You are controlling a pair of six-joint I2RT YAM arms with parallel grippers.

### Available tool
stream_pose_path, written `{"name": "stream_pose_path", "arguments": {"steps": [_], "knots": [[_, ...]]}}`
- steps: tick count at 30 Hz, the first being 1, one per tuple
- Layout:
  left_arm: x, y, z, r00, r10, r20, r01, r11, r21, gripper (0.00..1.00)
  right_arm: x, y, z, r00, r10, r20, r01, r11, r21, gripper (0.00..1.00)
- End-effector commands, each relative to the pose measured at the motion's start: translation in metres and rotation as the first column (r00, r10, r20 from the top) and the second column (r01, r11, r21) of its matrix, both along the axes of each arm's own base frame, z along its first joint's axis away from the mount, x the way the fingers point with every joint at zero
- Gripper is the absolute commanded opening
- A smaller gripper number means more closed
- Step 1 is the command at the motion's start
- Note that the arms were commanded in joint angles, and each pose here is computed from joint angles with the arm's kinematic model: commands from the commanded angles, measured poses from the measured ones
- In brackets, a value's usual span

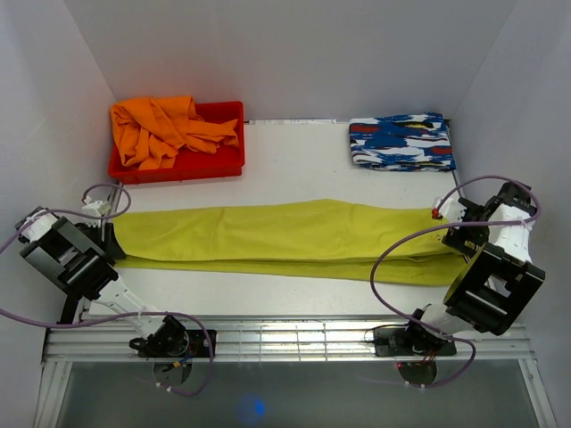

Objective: Fold and stack the trousers
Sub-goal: Fold the trousers

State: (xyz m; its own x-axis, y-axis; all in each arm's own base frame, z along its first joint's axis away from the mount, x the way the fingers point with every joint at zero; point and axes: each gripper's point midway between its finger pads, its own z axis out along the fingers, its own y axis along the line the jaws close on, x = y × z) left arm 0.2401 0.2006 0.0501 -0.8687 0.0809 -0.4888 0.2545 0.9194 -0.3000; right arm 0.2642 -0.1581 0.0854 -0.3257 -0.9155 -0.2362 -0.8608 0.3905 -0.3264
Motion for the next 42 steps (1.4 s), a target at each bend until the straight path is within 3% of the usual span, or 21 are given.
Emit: {"name": "stream_pose_path", "arguments": {"steps": [1, 3, 4, 12, 17, 20, 23, 26, 29, 33, 35, 42], "knots": [[0.018, 0.009, 0.057, 0.978, -0.110, 0.177, 0.074, 0.977, 0.198, 0.66, 0.015, -0.010, 0.051, 0.999, 0.003, 0.041, -0.002, 1.000, -0.028, 0.92], [0.022, 0.010, 0.073, 0.966, -0.153, 0.208, 0.105, 0.968, 0.228, 0.68, 0.018, -0.007, 0.069, 0.999, 0.014, 0.032, -0.014, 1.000, 0.000, 0.95], [0.021, 0.007, 0.079, 0.965, -0.156, 0.211, 0.109, 0.970, 0.219, 0.82, 0.009, 0.000, 0.069, 1.000, 0.022, -0.006, -0.021, 0.999, 0.033, 0.95], [0.048, 0.014, 0.128, 0.935, -0.148, 0.322, 0.085, 0.976, 0.201, 0.84, -0.018, 0.007, 0.080, 0.991, 0.135, -0.024, -0.136, 0.989, -0.053, 1.00], [0.051, -0.004, 0.113, 0.944, -0.156, 0.290, 0.118, 0.983, 0.144, 0.82, -0.013, 0.007, 0.080, 0.999, 0.038, -0.031, -0.037, 0.999, 0.013, 0.72], [0.051, -0.021, 0.090, 0.958, -0.150, 0.243, 0.120, 0.984, 0.133, 0.81, -0.015, 0.010, 0.068, 0.982, -0.123, -0.144, 0.140, 0.983, 0.116, 0.61], [0.049, -0.034, 0.067, 0.970, -0.136, 0.200, 0.112, 0.986, 0.124, 0.80, -0.030, 0.016, 0.044, 0.919, -0.251, -0.303, 0.311, 0.936, 0.166, 0.57], [0.047, -0.045, 0.059, 0.974, -0.142, 0.177, 0.129, 0.988, 0.080, 0.79, -0.029, 0.019, 0.034, 0.900, -0.290, -0.326, 0.362, 0.913, 0.188, 0.58], [0.035, -0.065, 0.054, 0.957, -0.243, 0.157, 0.242, 0.970, 0.020, 0.75, -0.017, 0.031, 0.039, 0.944, -0.214, -0.252, 0.267, 0.943, 0.198, 0.59], [0.021, -0.085, 0.038, 0.893, -0.438, 0.101, 0.431, 0.898, 0.087, 0.70, -0.032, 0.061, 0.016, 0.959, -0.063, -0.275, 0.106, 0.984, 0.144, 0.61], [0.020, -0.105, 0.034, 0.848, -0.521, 0.090, 0.513, 0.852, 0.103, 0.64, -0.026, 0.072, 0.016, 0.975, 0.001, -0.223, 0.024, 0.994, 0.107, 0.61], [0.041, -0.214, 0.042, 0.697, -0.694, 0.182, 0.676, 0.720, 0.155, 0.57, -0.028, 0.101, 0.006, 0.980, 0.103, -0.171, -0.088, 0.992, 0.095, 0.59]]}}
